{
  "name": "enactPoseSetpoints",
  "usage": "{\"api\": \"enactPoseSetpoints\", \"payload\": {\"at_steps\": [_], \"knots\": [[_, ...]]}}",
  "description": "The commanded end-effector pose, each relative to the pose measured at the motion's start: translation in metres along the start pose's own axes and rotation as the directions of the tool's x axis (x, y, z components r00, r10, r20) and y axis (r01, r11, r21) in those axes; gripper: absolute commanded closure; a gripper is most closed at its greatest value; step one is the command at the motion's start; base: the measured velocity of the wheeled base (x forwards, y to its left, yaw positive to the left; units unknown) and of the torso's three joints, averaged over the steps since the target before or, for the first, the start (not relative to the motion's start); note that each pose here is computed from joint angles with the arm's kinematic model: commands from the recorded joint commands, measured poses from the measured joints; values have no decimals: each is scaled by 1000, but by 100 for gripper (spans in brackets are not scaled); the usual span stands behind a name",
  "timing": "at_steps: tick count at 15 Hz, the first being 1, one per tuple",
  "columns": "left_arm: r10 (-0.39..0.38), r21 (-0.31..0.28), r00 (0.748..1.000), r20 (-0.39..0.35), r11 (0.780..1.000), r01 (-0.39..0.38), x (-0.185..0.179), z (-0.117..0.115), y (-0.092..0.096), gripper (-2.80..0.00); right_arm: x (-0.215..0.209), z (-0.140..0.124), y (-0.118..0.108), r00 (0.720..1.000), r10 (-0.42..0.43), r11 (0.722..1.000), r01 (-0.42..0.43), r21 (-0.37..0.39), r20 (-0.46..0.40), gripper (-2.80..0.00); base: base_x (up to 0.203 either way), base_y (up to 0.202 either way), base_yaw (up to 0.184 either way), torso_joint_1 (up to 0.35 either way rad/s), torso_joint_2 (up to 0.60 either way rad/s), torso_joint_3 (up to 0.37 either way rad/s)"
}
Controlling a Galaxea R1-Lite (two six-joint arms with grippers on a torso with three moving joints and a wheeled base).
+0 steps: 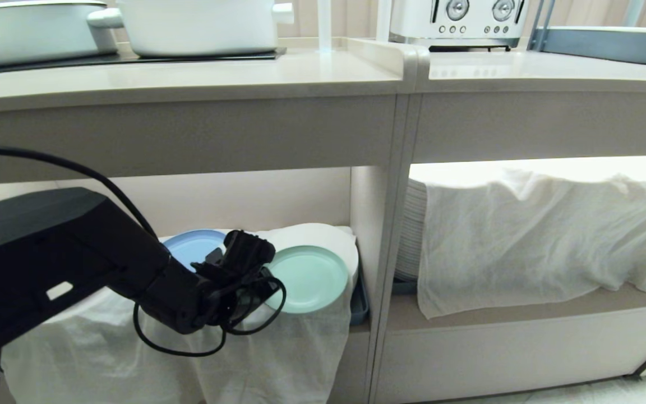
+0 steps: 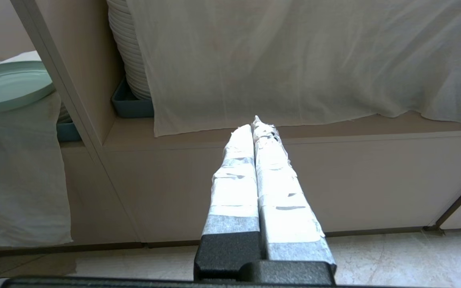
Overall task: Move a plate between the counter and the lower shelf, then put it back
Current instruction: Pick up the plate in the cupboard, then put the plate
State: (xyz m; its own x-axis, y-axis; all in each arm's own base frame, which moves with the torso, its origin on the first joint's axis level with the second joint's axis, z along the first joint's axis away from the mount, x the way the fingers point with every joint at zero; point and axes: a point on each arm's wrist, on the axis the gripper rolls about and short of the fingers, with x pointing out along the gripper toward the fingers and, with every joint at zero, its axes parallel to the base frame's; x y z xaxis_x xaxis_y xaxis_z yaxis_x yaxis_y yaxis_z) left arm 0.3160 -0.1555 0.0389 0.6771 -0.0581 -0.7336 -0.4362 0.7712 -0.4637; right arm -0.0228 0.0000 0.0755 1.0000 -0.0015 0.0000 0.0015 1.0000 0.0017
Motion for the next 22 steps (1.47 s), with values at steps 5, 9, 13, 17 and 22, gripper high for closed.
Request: {"api": "enactPoseSetpoints", "payload": {"at_steps": [5,9,13,17,22], "knots": [[-18,-58,1000,13,998,19,-23,4,5,0,0,0,0,1000,0,1000,0,0,0,0,0,0,0,0,0,0],[-7,-99,1000,7,995,8,-32,2,14,0,0,0,0,1000,0,1000,0,0,0,0,0,0,0,0,0,0],[1,-112,1000,1,994,-1,-43,0,23,0,0,0,0,1000,0,1000,0,0,0,0,0,0,0,0,0,0],[-6,-126,1000,5,992,6,-59,1,31,0,0,0,0,1000,0,1000,0,0,0,0,0,0,0,0,0,0],[-8,-128,1000,5,992,9,-86,-2,50,0,0,0,0,1000,0,1000,0,0,0,0,0,0,0,0,0,0]]}}
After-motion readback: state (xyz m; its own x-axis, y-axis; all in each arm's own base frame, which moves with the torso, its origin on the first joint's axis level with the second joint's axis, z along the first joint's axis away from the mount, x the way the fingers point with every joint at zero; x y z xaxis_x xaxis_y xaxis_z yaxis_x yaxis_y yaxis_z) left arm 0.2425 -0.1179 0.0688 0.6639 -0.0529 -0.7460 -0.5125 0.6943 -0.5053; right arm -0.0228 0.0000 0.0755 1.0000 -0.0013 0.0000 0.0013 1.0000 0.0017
